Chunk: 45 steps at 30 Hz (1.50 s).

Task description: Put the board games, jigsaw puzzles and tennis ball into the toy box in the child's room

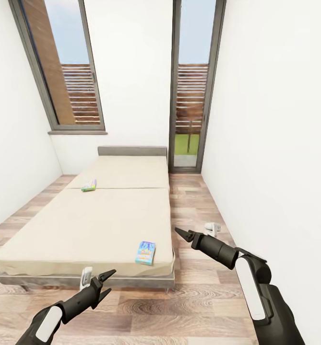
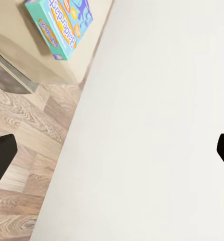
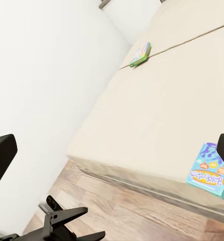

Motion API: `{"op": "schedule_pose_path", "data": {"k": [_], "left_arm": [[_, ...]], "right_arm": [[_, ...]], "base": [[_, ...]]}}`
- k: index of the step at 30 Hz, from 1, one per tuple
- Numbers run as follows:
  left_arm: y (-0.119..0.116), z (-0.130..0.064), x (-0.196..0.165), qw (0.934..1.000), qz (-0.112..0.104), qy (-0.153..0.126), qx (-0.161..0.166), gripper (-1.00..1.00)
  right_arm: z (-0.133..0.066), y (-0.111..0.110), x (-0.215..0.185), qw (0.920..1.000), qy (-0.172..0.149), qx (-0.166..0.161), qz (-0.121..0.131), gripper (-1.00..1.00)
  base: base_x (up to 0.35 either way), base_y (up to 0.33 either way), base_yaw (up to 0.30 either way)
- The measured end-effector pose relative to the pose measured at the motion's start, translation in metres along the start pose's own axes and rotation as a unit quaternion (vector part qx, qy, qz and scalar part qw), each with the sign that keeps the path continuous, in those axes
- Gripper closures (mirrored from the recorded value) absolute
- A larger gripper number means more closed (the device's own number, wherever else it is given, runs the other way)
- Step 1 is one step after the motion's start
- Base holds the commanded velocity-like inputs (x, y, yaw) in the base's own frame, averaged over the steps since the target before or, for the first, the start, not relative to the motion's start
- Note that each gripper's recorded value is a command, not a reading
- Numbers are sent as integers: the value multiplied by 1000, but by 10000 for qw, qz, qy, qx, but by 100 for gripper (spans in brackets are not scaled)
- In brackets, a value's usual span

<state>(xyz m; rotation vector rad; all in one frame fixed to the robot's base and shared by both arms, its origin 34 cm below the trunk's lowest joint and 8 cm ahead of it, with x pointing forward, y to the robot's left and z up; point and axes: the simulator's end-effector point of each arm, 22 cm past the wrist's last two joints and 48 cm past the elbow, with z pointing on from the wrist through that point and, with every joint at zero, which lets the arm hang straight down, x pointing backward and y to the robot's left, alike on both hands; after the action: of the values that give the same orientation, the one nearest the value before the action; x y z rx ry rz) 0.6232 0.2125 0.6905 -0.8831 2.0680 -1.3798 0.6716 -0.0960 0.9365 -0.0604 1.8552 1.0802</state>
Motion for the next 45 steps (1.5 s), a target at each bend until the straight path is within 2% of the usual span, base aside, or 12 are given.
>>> {"op": "schedule_pose_path", "data": {"k": [27,37,45], "left_arm": [[44,16,6,10000,24,20,0,-100],[62,21,8,10000,27,21,0,-100],[62,21,6,10000,9,-4,11,-100]], "right_arm": [[2,-35,33,10000,-78,39,37,-100],[-11,-63,35,9987,-382,134,323,-100],[-15,-68,35,9981,-435,162,417,-100]], "base": [[0,0,0],[0,0,0],[0,0,0]]}}
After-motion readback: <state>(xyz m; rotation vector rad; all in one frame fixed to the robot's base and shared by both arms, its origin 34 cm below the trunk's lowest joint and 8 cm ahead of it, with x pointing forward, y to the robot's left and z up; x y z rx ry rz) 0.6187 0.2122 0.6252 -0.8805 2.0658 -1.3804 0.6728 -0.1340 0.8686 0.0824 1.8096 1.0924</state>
